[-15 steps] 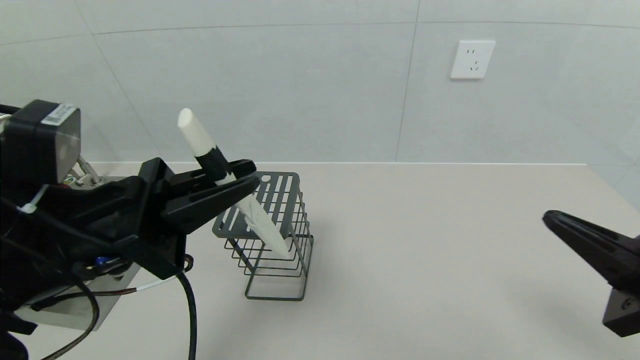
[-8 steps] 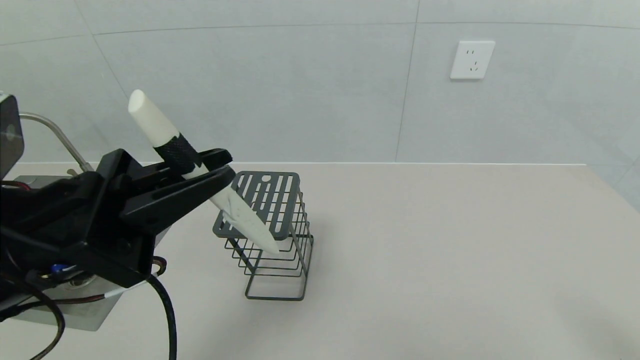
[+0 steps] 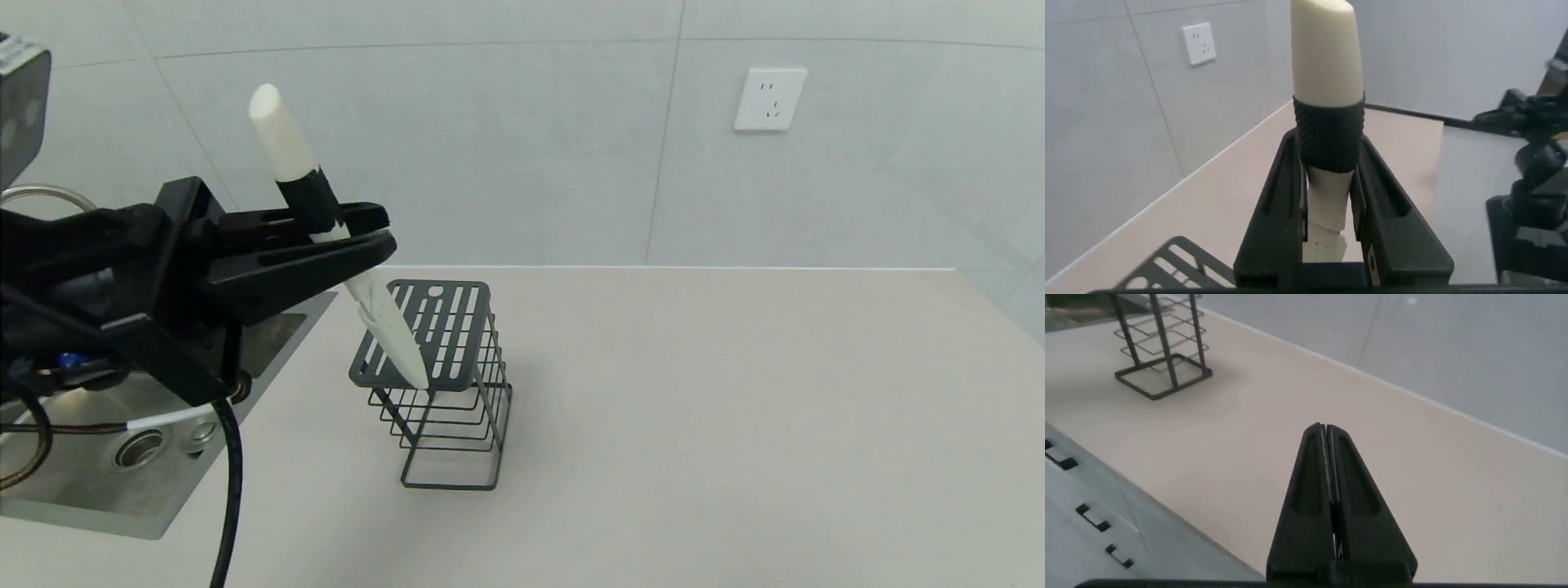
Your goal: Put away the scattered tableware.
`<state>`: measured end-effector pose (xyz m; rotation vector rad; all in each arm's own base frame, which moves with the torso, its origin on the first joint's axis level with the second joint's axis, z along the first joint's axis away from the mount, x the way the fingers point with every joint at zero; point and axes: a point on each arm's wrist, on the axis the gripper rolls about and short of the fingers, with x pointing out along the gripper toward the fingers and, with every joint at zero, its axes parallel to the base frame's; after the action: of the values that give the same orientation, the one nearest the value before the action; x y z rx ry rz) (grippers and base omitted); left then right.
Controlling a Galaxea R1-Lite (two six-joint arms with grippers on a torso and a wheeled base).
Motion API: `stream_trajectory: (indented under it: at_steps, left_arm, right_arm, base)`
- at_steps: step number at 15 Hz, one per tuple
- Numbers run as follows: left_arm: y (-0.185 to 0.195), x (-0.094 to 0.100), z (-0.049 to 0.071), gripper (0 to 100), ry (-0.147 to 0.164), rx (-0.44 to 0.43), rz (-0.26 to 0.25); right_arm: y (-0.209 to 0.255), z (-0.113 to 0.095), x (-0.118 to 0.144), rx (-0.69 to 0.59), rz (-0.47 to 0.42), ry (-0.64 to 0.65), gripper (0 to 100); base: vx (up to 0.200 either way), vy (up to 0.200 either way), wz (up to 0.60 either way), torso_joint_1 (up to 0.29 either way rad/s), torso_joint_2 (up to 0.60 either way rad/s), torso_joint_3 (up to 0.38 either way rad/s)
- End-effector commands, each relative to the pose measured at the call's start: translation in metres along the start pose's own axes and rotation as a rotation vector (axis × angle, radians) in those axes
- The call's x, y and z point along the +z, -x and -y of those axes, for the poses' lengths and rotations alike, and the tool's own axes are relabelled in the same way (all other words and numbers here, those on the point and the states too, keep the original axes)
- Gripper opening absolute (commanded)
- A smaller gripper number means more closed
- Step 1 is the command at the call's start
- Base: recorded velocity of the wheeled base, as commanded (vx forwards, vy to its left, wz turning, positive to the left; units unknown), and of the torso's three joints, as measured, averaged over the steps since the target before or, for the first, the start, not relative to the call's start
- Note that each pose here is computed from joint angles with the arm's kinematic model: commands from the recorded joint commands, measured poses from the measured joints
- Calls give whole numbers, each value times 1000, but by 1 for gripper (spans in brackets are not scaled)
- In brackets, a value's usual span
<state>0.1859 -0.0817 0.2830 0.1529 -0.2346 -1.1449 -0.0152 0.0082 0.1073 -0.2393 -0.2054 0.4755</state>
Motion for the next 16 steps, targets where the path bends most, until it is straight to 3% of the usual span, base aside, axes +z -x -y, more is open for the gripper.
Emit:
stream_trajectory:
  at_steps: [1, 3, 5, 6, 7, 9, 11, 13, 14, 15, 16]
  left_arm:
    - [-6, 14, 2, 0, -85, -35, -17]
    - [-13, 10, -4, 0, -103, -40, -30]
    - [-32, 17, -24, 0, -155, -35, 0]
    - [-38, 15, -29, 0, -157, -36, 4]
    - [-41, 13, -29, 0, -156, -45, 6]
    - [-45, 13, -27, 0, -178, -63, 14]
    - [-53, 18, -30, 0, -201, -74, 34]
    - [-61, 16, -36, 0, -243, -79, 33]
    - [-61, 12, -35, 0, -249, -81, 25]
    - [-61, 9, -35, 0, -252, -83, 18]
    - [-62, 8, -35, 0, -250, -83, 16]
  right_arm:
    - [0, 0, -1, 43, 5, -13, 0]
    - [-8, 4, -1, 124, -52, -56, 0]
    - [-21, 9, 3, 213, -73, -68, 0]
    - [-21, 9, 4, 201, -71, -63, 0]
    - [-18, 9, 5, 167, -51, -49, 0]
    - [-5, 8, 6, -99, -6, -17, 0]
    - [3, 2, 1, -182, 7, 7, 0]
    - [11, -9, -13, -124, -28, 33, 0]
    - [11, -9, -16, -118, -57, 16, 0]
    - [12, -9, -23, -176, -130, -33, 0]
    - [14, -7, -27, -331, -196, -105, 0]
  base:
    - [0, 0, 0, 0, 0, 0]
    - [0, 0, 0, 0, 0, 0]
    - [0, 0, 0, 0, 0, 0]
    - [0, 0, 0, 0, 0, 0]
    - [0, 0, 0, 0, 0, 0]
    - [0, 0, 0, 0, 0, 0]
    - [0, 0, 0, 0, 0, 0]
    - [0, 0, 0, 0, 0, 0]
    - [0, 0, 0, 0, 0, 0]
    - [0, 0, 0, 0, 0, 0]
    - [0, 0, 0, 0, 0, 0]
